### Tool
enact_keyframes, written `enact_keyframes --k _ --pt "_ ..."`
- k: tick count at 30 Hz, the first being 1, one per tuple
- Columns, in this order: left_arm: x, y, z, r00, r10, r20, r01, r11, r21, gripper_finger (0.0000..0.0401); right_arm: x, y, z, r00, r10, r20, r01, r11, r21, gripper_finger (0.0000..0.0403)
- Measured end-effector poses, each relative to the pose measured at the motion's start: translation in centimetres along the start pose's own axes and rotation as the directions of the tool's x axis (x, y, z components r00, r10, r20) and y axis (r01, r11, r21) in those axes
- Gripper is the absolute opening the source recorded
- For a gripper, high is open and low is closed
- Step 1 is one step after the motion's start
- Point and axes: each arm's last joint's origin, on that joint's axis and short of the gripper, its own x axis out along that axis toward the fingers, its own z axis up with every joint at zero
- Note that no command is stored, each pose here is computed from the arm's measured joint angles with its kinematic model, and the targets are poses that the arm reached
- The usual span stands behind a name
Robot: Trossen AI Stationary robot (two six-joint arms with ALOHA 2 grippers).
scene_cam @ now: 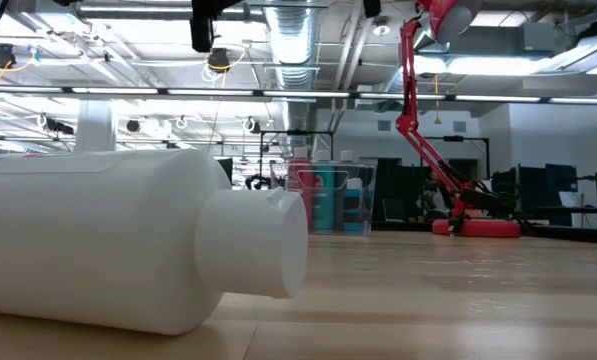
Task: Pick & Place Paint Supplies
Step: Put the silver paintbrush into the purple cup
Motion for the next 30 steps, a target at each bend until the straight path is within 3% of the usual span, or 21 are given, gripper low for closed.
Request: enact_keyframes --k 7,13,22,30 --pt "-1.3 -1.0 1.9 0.993 0.011 0.114 -0.022 0.995 0.096 0.0204 -3.2 1.1 0.8 0.996 -0.080 0.036 0.082 0.994 -0.067 0.0000" --pt "-1.8 -1.4 2.6 0.990 -0.004 0.139 -0.014 0.991 0.132 0.0205 -7.2 2.5 0.8 0.986 -0.150 0.075 0.158 0.981 -0.117 0.0000" --pt "-0.8 -0.7 1.1 0.998 -0.004 0.064 -0.004 0.993 0.121 0.0205 -13.7 3.6 -1.3 0.956 -0.273 0.108 0.288 0.944 -0.162 0.0000" --pt "0.2 0.2 -0.7 0.999 0.040 0.009 -0.040 0.998 0.049 0.0205 -18.6 3.3 -4.1 0.962 -0.271 0.043 0.274 0.938 -0.214 0.0000"
